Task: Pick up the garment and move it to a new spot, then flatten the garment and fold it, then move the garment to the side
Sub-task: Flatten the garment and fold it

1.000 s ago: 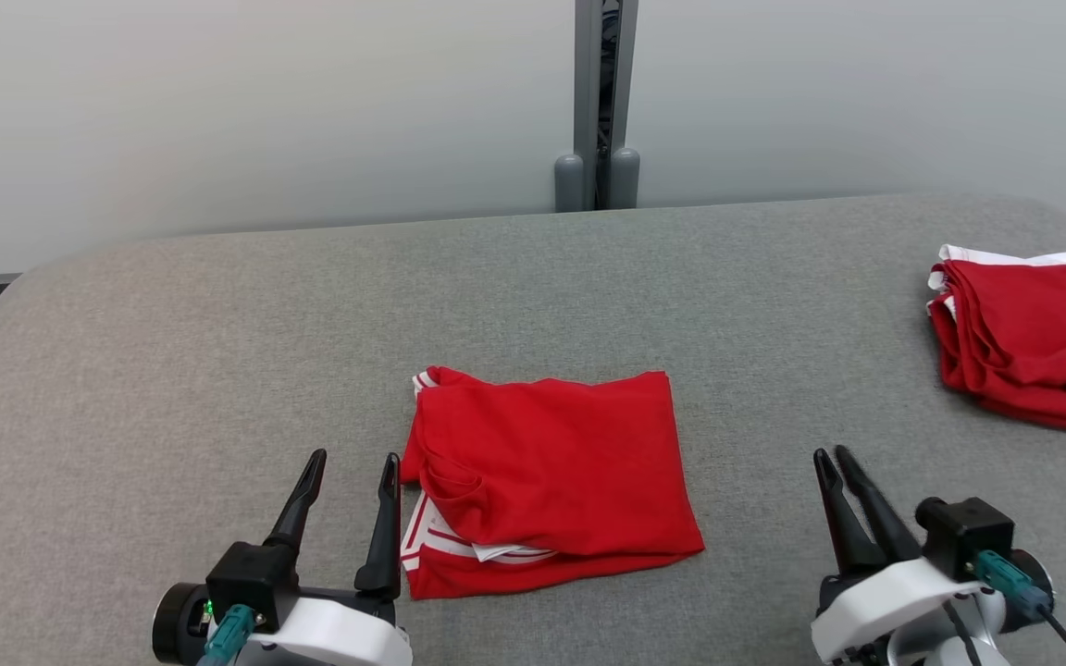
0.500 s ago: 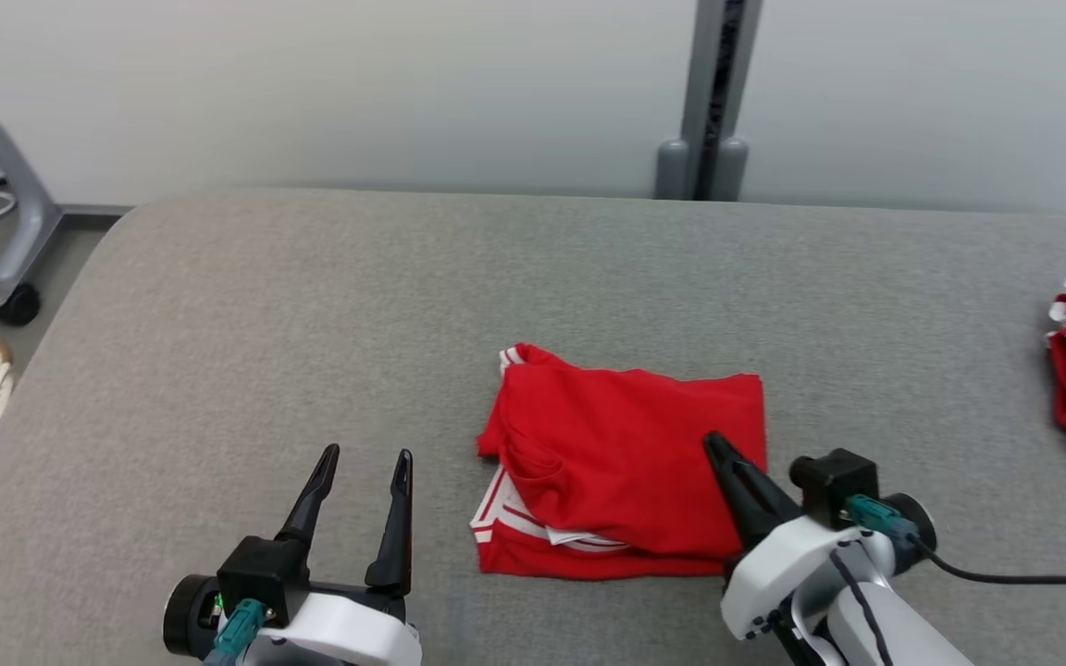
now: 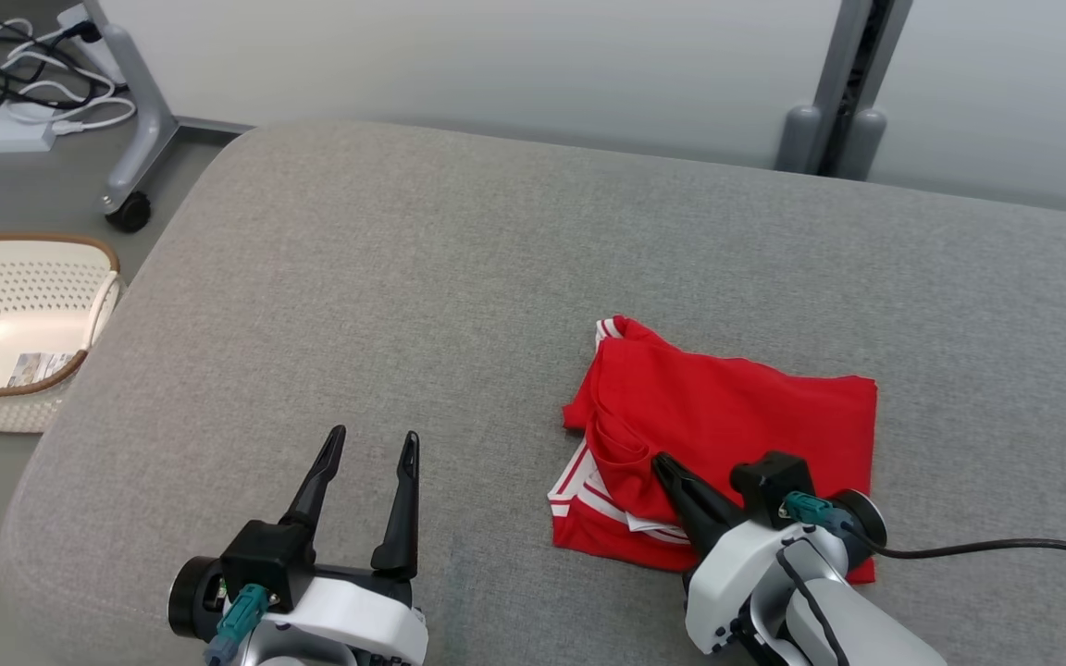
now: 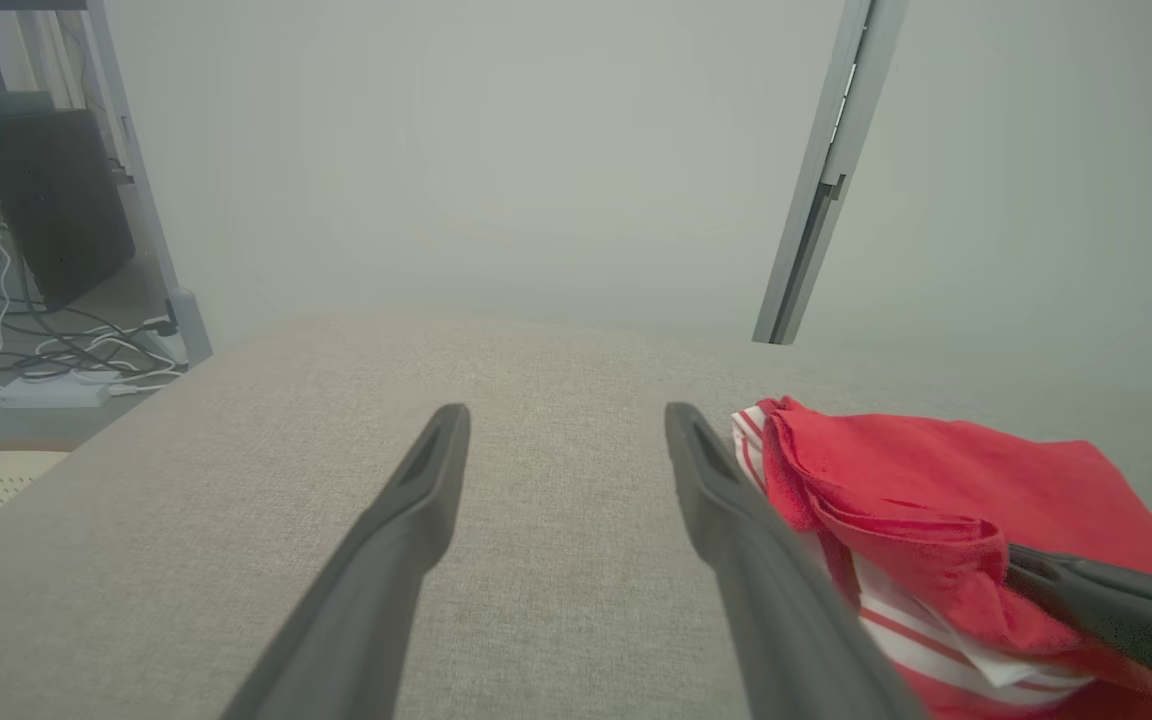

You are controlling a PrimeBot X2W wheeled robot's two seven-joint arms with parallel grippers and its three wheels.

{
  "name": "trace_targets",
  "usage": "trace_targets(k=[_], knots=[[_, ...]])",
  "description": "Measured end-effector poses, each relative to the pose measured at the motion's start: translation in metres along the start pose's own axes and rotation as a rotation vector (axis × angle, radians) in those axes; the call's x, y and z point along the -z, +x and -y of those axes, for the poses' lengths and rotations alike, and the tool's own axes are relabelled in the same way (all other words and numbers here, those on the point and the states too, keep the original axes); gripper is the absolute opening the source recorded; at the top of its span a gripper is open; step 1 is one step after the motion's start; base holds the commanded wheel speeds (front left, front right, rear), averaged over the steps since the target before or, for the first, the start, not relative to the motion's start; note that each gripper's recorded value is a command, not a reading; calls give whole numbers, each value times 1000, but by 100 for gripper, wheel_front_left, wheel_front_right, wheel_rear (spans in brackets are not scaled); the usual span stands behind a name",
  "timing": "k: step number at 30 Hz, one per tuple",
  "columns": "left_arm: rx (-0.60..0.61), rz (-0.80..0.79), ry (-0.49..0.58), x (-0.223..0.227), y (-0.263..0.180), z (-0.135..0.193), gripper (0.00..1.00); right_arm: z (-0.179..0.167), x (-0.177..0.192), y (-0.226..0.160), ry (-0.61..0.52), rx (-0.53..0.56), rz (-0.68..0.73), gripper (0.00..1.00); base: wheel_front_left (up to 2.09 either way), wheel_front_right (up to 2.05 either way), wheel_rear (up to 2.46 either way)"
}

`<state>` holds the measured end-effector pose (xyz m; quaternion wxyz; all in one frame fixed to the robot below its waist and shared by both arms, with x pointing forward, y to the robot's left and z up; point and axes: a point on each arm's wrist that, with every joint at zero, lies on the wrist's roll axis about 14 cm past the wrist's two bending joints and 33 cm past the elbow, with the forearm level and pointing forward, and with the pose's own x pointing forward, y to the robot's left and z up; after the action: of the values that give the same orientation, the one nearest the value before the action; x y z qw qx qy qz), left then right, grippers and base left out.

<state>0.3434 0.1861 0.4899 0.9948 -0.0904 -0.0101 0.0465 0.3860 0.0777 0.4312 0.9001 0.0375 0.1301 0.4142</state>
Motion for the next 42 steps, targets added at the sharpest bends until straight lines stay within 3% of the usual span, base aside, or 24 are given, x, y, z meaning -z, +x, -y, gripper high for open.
trace_targets(k=[7, 15, 21, 26, 28, 29, 30, 35, 42], knots=[[-32, -6, 1, 1, -3, -9, 100, -27, 4, 7, 11, -91, -8, 0, 0, 0, 0], [-26, 5, -6, -2, -3, -7, 100, -85, 20, -8, 74, -253, -56, 0, 0, 0, 0], [-11, 13, -9, -4, 2, -2, 100, -65, -21, -8, 73, -231, 60, 0, 0, 0, 0], [33, 17, -12, -4, 11, 12, 100, -14, -58, -17, 30, -90, 180, 0, 0, 0, 0], [55, 17, -9, -4, 15, 18, 100, 10, -72, -26, 35, -10, 231, 37, 0, 0, 0], [68, 19, -4, -4, 17, 22, 100, 22, -75, -32, 35, 30, 247, 87, 0, 0, 0], [79, 21, 8, -4, 19, 25, 100, 31, -78, -38, 35, 66, 262, 100, 0, 0, 0], [121, 26, 5, -5, 27, 39, 100, 72, -85, -75, 31, 234, 321, 100, 0, 0, 0], [165, 20, 1, -3, 27, 51, 100, 98, -84, -125, 17, 396, 367, 100, 0, 0, 0]])
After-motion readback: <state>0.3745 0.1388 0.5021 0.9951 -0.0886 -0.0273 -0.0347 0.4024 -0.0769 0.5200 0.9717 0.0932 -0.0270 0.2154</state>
